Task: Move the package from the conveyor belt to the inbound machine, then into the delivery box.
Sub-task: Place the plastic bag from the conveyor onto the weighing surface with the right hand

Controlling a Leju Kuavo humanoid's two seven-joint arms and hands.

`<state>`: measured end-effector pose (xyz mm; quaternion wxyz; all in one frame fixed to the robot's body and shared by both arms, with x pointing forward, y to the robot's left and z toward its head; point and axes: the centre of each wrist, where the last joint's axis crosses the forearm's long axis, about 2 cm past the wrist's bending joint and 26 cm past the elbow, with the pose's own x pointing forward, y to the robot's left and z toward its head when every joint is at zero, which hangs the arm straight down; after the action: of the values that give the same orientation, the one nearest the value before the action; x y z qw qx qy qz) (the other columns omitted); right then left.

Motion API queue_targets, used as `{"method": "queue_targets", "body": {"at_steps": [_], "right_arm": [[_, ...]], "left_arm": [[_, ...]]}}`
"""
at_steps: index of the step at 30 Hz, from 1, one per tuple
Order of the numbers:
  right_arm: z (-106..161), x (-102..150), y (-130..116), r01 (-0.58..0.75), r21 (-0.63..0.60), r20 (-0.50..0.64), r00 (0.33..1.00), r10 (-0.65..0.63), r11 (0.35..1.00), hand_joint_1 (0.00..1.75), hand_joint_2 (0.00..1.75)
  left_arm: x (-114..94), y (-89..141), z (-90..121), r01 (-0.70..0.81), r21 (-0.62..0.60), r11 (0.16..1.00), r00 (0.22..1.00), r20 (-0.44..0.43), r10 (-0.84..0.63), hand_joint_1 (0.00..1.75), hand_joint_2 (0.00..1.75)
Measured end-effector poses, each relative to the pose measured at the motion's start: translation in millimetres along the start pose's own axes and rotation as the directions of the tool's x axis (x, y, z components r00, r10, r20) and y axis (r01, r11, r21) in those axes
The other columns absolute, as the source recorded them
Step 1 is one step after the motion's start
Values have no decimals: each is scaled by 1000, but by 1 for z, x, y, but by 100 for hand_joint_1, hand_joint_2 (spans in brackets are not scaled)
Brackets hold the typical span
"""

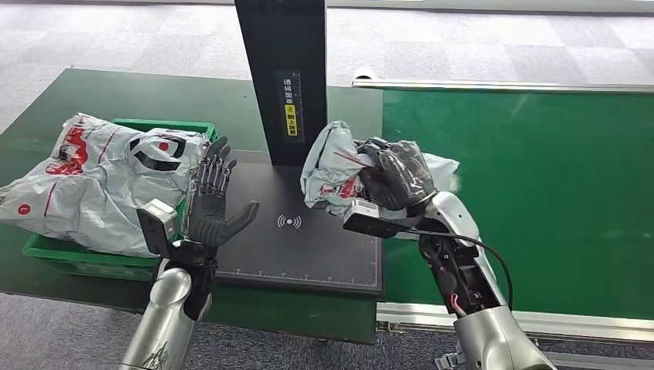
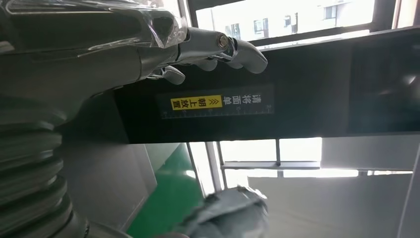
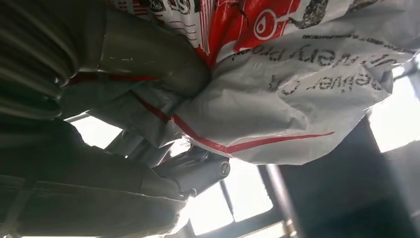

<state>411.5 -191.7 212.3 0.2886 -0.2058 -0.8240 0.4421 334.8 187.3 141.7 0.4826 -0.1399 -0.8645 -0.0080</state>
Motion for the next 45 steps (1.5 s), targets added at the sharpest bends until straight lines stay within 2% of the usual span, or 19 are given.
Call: {"method": "queue_targets", "body": {"at_steps": [3, 7, 17, 21, 30, 41, 45], "right_arm": [[-24, 8, 12, -43, 172, 79, 996, 30, 984, 175, 175], [-42, 20, 27, -122, 356, 169, 983, 65, 927, 175, 175], [-58, 40, 51, -286, 589, 291, 948, 131, 756, 173, 175], [-55, 51, 67, -347, 620, 330, 929, 168, 704, 3, 175], [-46, 57, 85, -414, 629, 350, 906, 236, 658, 0, 175], [-48, 58, 86, -447, 632, 358, 893, 273, 634, 0, 175], [-49, 56, 84, -468, 599, 346, 883, 317, 650, 0, 175]], "left_arm": [[0, 0, -2, -1, -10, 1000, 1000, 1, 1, 0, 175], [0, 1, -4, 0, -36, 999, 1000, -15, -1, 0, 175], [-2, -1, -6, -4, -66, 998, 999, -38, 2, 0, 175], [-2, -4, -9, -14, -81, 997, 999, -35, 11, 0, 175], [-1, -8, -18, -26, -108, 994, 999, -33, 23, 0, 175], [-2, -10, -21, -35, -125, 992, 999, -37, 31, 0, 175], [-2, -13, -26, -40, -138, 990, 999, -35, 35, 0, 175]]}}
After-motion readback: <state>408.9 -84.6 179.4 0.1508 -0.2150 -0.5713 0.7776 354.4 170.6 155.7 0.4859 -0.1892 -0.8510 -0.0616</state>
